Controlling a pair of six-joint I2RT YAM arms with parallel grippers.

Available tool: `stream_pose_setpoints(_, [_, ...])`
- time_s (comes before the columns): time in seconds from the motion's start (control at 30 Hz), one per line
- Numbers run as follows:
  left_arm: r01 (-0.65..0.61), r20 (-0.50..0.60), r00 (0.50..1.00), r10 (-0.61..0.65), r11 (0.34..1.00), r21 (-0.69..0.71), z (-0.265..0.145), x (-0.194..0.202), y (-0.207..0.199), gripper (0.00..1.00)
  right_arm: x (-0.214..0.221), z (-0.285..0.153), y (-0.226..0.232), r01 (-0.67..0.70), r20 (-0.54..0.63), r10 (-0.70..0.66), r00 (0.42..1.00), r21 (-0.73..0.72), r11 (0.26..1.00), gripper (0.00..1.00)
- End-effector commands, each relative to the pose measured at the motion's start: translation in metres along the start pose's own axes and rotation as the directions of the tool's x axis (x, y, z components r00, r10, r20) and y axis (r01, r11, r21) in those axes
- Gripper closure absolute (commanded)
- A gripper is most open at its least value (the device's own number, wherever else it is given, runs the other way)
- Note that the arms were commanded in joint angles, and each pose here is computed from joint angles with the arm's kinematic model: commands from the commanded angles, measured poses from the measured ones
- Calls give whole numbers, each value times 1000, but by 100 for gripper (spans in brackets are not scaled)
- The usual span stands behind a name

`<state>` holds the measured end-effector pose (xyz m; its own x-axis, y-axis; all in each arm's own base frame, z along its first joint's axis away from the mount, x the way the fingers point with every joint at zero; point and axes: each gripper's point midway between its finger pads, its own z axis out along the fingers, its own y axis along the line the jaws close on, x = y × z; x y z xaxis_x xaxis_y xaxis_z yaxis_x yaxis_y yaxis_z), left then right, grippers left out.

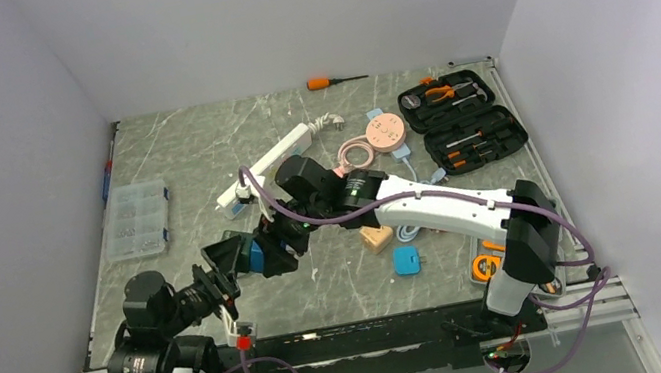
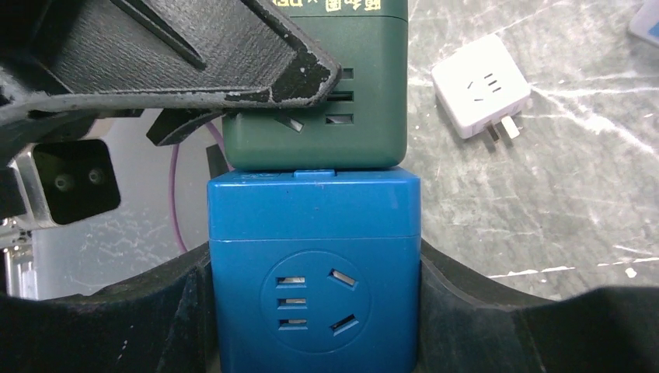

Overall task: Pull the plug off the socket
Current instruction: Remove the plug from the socket.

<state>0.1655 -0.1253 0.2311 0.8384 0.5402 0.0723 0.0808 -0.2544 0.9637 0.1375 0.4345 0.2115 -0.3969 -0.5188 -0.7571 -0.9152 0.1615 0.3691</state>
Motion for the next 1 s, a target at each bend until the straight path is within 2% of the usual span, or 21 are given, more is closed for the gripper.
stream_pose_setpoints(0.0, [-40, 3, 999, 40, 998, -42, 2, 4, 18, 39, -50, -6, 17, 68, 150, -63, 987, -33, 997, 100])
stream_pose_setpoints(0.1, [-23, 4, 1000, 23, 999, -49, 2, 5, 21, 66, -48, -4, 16, 66, 152, -60, 986, -34, 997, 100])
stream_pose_setpoints(0.13, [-26, 10, 1000, 27, 998, -55, 3, 4, 22, 70, -50, -2, 16, 65, 155, -59, 986, -35, 997, 100])
stream_pose_setpoints(0.23, [-44, 29, 999, 45, 998, -55, 5, 0, 17, 72, -57, 5, 15, 67, 157, -60, 986, -38, 997, 100])
stream_pose_setpoints(0.33, [-44, 26, 999, 45, 998, -47, 5, 1, 14, 82, -59, 12, 15, 66, 152, -59, 987, -41, 997, 97])
stream_pose_setpoints(0.37, [-39, 23, 999, 40, 998, -48, 5, 1, 14, 87, -57, 13, 14, 61, 147, -54, 988, -42, 997, 84])
stream_pose_setpoints(0.43, [-39, 10, 999, 39, 998, -50, 4, 4, 16, 94, -54, 16, 15, 56, 148, -48, 988, -50, 997, 49])
stream_pose_setpoints(0.5, [-33, 6, 999, 33, 998, -61, 4, 5, 19, 98, -54, 17, 16, 62, 162, -51, 985, -61, 996, 31])
stream_pose_setpoints(0.57, [-33, 3, 999, 33, 997, -68, 4, 6, 21, 100, -53, 19, 16, 66, 169, -53, 984, -67, 996, 24])
stream_pose_setpoints(0.73, [-33, 0, 999, 33, 997, -69, 2, 4, 20, 100, -54, 26, 14, 61, 170, -48, 984, -75, 995, 20])
stream_pose_setpoints(0.87, [-23, -17, 1000, 22, 998, -60, 0, 7, 18, 100, -48, 29, 13, 54, 151, -41, 988, -80, 995, 35])
stream_pose_setpoints(0.97, [-16, -28, 1000, 14, 998, -53, -1, 8, 18, 100, -43, 27, 13, 49, 138, -38, 990, -76, 996, 39])
